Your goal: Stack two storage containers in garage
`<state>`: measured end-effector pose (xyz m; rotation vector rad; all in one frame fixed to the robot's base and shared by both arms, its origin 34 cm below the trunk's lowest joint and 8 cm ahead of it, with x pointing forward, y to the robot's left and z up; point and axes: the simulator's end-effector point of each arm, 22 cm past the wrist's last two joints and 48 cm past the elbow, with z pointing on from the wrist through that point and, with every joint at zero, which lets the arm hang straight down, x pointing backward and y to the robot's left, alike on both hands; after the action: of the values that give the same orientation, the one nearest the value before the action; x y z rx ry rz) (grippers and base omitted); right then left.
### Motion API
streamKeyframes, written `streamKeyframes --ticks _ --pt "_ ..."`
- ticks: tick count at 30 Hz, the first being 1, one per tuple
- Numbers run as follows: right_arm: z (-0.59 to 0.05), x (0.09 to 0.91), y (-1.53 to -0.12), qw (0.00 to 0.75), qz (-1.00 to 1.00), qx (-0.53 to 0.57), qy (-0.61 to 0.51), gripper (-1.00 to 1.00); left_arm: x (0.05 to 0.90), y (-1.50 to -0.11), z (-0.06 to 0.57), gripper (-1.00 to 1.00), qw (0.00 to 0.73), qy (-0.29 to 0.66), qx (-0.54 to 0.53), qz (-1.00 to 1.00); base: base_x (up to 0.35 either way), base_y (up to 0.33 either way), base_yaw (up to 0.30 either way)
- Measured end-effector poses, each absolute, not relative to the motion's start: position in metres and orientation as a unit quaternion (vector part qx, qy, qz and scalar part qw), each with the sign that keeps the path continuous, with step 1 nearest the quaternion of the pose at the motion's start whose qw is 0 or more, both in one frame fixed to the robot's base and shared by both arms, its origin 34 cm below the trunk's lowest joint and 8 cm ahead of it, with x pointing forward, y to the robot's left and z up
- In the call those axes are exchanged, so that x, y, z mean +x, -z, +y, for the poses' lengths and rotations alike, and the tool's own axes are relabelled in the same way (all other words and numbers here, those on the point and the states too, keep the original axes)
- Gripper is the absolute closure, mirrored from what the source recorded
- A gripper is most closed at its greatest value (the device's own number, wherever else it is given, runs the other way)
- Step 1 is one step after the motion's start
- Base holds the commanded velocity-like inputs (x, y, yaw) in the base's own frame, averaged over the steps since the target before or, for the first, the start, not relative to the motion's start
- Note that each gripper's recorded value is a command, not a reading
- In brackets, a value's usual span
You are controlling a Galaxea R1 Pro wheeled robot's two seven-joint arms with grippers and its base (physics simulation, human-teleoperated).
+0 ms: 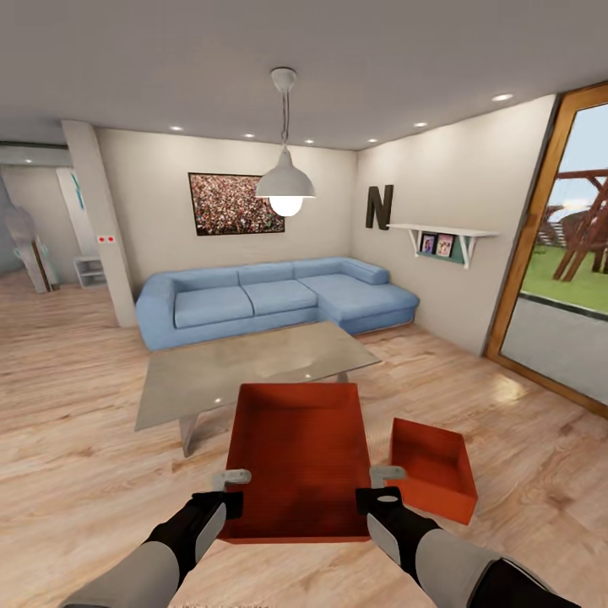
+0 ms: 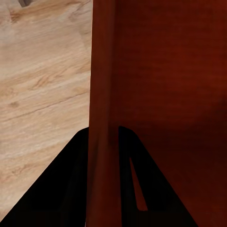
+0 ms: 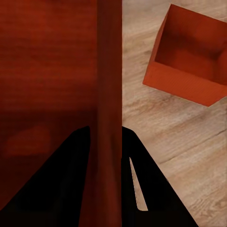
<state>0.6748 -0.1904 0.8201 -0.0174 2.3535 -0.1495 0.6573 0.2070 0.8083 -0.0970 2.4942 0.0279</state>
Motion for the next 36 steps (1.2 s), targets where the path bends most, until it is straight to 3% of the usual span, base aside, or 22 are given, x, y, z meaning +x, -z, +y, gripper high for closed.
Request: streamKeyframes --ticks 36 --pt "-0.1909 0.6748 -0.8200 0.382 0.922 -0.007 0.059 1.00 0.6573 -0.8084 0.2066 1.00 0.317 -0.011 -0.037 0.948 0.000 0.000 0.271"
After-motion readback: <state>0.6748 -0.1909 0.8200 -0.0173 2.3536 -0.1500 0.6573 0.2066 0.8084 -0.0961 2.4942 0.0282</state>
